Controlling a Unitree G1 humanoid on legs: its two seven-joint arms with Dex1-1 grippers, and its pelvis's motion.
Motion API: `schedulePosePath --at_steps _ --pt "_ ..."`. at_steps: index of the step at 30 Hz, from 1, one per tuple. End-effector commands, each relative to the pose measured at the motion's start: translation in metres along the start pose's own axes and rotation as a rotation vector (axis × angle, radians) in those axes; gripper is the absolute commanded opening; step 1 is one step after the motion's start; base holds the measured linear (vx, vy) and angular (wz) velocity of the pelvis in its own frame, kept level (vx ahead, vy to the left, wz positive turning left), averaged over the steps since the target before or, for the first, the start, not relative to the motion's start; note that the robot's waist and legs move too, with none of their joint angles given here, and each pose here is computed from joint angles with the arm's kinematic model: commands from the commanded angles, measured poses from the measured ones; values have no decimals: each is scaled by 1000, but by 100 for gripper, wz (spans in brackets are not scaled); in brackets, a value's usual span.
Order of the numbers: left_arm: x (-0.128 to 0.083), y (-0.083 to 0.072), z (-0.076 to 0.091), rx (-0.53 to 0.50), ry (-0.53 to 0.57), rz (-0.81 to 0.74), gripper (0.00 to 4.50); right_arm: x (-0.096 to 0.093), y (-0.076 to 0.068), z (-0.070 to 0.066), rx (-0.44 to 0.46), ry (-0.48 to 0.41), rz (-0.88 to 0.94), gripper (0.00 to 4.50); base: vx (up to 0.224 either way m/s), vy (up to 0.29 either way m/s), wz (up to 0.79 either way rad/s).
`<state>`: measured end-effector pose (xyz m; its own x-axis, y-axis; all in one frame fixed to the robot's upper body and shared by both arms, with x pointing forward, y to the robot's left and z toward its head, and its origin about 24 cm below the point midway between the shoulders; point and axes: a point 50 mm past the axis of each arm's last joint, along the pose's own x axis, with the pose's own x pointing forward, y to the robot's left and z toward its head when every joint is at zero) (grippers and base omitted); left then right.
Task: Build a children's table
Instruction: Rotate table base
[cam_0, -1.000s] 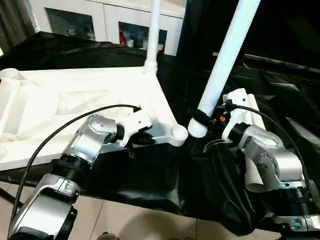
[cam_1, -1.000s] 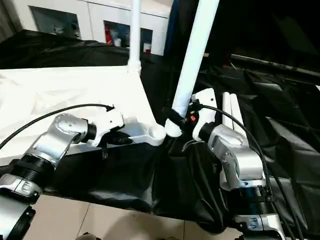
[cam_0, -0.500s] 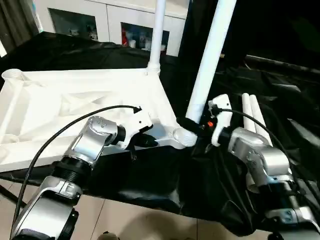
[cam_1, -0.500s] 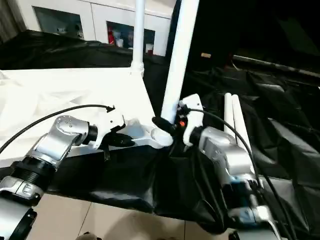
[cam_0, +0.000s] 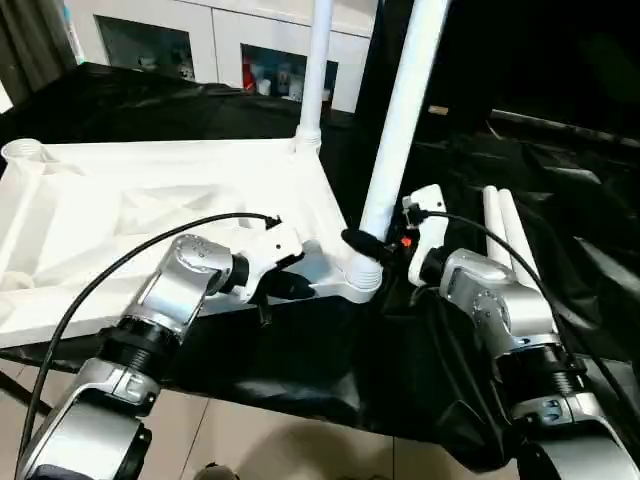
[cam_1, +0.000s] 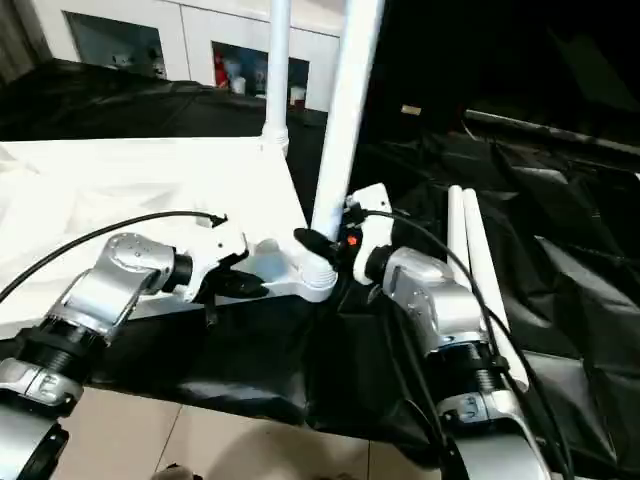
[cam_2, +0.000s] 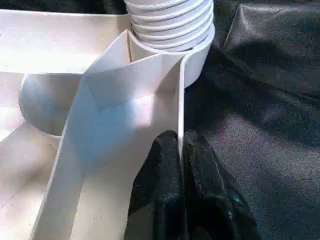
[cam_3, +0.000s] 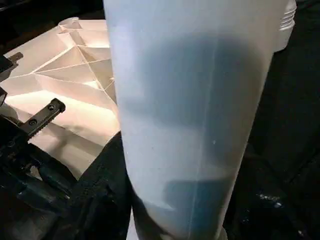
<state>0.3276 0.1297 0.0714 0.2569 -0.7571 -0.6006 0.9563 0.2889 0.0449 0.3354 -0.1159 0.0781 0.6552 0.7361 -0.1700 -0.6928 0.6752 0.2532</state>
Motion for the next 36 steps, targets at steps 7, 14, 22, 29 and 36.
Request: schedulePosePath --at_steps 7,14,22,29,36 --pt "2 -3 13 33 -86 -30 0 1 -5 -8 30 6 -9 191 0 0 0" --pt "2 -3 12 30 -86 -21 0 -9 -14 -19 104 -50 -60 191 0 0 0" --pt "1 -1 11 30 -77 -16 0 -20 -16 -39 177 -104 -95 191 0 0 0" --pt "1 1 12 31 -76 -9 0 -26 -13 -50 192 -121 -105 191 0 0 0" --pt "3 2 12 27 -75 12 0 -32 -8 -54 172 -165 -125 189 0 0 0"
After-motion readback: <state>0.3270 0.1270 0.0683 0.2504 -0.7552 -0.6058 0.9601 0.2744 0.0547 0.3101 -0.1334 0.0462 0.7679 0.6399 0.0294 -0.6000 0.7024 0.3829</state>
